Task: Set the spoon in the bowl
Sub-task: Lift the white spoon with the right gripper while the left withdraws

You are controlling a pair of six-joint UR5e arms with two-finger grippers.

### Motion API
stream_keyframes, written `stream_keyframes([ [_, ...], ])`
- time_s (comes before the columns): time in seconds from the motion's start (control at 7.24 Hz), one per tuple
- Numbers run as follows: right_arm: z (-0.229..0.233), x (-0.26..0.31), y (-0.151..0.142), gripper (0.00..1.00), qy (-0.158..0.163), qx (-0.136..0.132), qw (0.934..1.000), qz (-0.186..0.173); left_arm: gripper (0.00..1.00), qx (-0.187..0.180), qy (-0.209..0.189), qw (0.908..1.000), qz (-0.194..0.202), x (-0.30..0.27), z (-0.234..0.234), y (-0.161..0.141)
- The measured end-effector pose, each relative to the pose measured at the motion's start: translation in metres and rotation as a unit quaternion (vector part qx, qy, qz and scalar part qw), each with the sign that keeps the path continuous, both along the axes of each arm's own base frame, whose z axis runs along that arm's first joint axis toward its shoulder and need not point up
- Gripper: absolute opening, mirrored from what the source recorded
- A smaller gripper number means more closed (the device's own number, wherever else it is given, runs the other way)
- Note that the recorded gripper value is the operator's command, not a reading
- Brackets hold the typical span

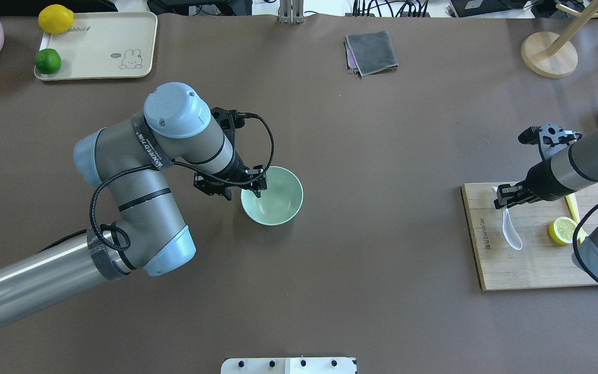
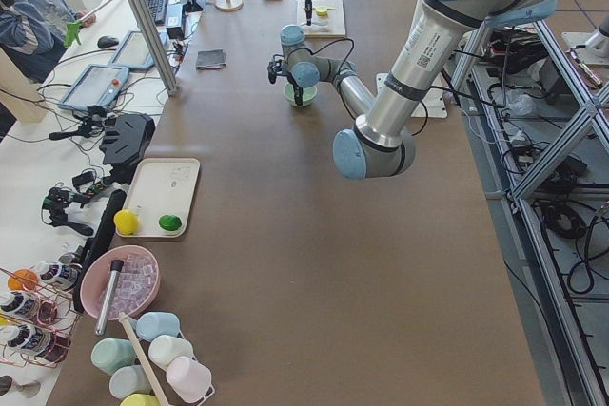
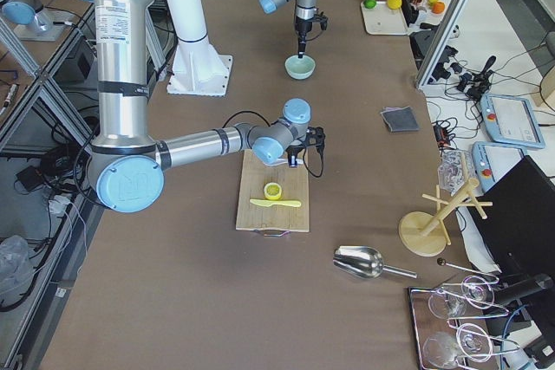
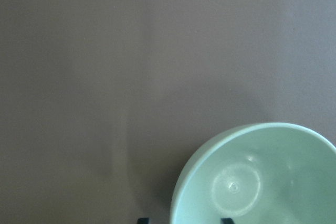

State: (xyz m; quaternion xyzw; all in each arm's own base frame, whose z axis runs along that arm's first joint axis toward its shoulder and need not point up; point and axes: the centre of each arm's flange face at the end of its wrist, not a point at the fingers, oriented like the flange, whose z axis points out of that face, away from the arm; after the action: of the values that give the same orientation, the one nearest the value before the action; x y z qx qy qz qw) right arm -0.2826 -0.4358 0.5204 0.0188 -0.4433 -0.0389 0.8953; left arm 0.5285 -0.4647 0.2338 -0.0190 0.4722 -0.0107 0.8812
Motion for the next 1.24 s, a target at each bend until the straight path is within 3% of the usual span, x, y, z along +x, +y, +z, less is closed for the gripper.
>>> stream_keyframes([
  [0.28,-0.044,-0.02,-0.019,0.0,-0.008,0.003,0.9999,0.007,0.97,0.007,0.002,1.0,-0.002,-0.031,0.019,0.008],
  [0.55,-0.125,-0.064,-0.035,0.0,-0.025,-0.02,0.9989,0.034,0.97,0.039,-0.009,0.9991,0.013,-0.08,0.061,0.017],
  [0.97,-0.269,-0.159,-0.015,0.0,-0.042,-0.056,0.9929,0.096,0.97,0.092,-0.046,0.9929,0.06,-0.185,0.159,0.004],
  [1.24,-0.334,-0.216,0.004,0.0,-0.041,-0.073,0.9867,0.14,0.97,0.114,-0.052,0.9878,0.093,-0.246,0.211,-0.011],
])
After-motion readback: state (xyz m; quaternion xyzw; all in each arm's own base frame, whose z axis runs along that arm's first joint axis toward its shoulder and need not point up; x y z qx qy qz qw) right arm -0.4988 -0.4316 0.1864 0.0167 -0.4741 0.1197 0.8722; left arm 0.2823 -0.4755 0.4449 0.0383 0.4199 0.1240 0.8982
